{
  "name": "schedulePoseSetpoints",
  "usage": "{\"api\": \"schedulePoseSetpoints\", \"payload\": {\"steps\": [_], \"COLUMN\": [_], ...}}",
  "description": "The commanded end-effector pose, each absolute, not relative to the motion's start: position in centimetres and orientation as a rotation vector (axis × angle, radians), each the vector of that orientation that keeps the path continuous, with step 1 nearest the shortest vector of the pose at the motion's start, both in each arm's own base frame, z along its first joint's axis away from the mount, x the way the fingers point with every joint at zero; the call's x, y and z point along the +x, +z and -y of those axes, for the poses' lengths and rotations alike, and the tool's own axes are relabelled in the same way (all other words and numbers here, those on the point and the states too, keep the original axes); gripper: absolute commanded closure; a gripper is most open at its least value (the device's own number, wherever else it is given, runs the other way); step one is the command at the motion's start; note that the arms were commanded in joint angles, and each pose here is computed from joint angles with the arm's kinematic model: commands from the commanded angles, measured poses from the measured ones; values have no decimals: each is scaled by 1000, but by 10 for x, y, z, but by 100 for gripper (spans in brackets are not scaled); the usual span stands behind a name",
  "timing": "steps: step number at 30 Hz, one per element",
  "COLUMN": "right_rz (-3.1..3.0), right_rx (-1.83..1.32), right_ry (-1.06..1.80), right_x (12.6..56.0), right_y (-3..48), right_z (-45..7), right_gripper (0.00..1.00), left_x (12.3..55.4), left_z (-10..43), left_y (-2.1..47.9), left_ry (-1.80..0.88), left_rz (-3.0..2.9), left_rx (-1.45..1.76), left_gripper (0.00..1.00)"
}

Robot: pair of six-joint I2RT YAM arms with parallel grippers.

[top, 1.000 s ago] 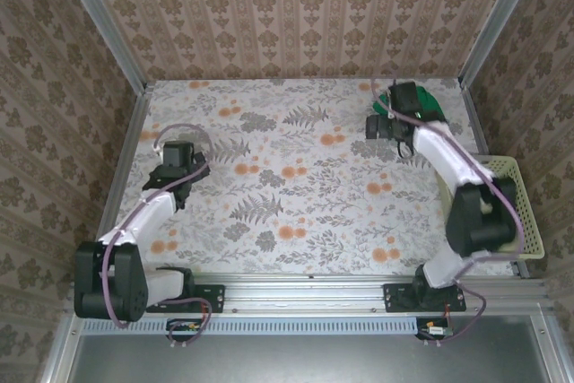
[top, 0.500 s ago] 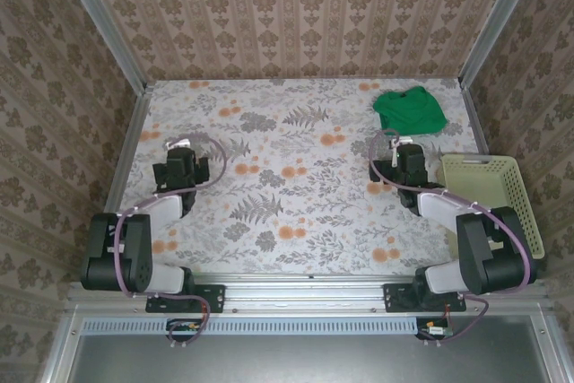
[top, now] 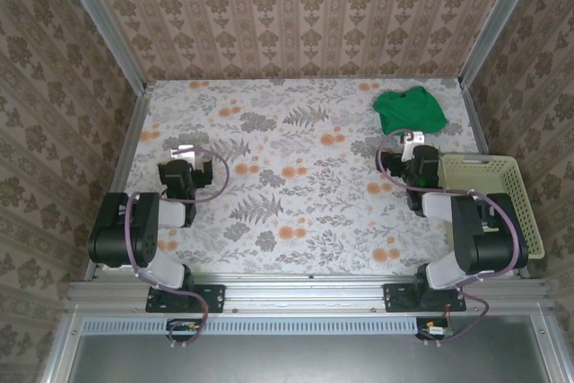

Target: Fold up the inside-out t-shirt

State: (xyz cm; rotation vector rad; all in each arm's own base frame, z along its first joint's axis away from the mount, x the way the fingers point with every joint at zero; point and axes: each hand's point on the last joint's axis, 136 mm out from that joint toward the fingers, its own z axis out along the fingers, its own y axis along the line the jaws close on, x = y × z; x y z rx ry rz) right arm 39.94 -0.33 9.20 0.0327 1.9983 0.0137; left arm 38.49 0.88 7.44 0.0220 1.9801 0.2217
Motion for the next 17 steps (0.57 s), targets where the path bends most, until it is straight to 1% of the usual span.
{"api": "schedulePoseSetpoints", "payload": {"steps": [1,17], "right_rz": [-1917,-1924], "right_rx": [39,36], "right_ry": [4,-17], "right_x": [402,401], "right_y": [99,98], "right_z": [2,0], "right_gripper": [0,0], "left_x": [395,395], "left_z": [-12,-15], "left_y": [97,98], "left_ry": [219,229], "left_rz": [-1900,-1898], "left_rx": [-9,-32], "left_gripper": [0,0]}}
